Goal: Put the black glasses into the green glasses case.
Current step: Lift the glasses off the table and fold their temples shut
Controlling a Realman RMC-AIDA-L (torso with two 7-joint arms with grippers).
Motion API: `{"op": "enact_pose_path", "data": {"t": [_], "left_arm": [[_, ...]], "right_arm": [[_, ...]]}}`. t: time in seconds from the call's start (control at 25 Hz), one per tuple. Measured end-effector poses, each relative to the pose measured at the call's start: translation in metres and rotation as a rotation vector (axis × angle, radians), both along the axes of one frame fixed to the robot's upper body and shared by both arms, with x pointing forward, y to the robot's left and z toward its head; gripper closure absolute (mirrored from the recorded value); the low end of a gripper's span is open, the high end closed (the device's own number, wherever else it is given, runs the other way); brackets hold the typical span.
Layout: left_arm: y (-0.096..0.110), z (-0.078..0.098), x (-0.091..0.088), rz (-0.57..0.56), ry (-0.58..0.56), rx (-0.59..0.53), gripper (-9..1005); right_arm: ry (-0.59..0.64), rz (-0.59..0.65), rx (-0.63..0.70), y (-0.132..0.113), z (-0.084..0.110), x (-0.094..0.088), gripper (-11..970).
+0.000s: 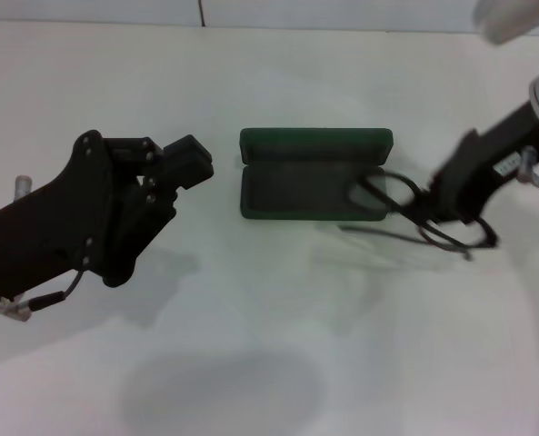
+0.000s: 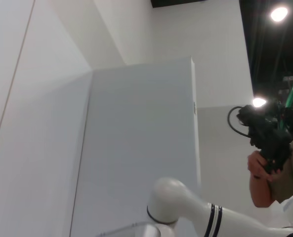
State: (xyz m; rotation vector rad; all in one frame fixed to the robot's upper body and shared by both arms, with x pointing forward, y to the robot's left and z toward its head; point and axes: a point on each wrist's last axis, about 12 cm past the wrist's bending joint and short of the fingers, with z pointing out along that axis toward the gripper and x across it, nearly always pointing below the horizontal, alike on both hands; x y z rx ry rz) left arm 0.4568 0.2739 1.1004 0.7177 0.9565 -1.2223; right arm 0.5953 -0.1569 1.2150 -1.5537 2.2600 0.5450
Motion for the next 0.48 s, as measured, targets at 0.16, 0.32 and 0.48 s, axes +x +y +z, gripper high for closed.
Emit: {"op": "enact_pose_path", "data": {"t": [0.16, 0.32, 0.48], "left_arm": [[-0.001, -0.001, 0.001, 0.0, 0.007, -0.002, 967], [-0.005, -0.001, 0.003, -0.007, 0.01, -0.002, 967], [-0.004, -0.004, 0.003, -0.004, 0.032, 0.0, 967]], "right_arm": [[0.041, -0.016, -0.144, 0.007, -0.003, -0.005, 790], [0.06, -0.046, -0.244, 0.008, -0.013, -0.008, 788], [0.079, -0.076, -0.289, 0.003, -0.025, -0.008, 786]]}}
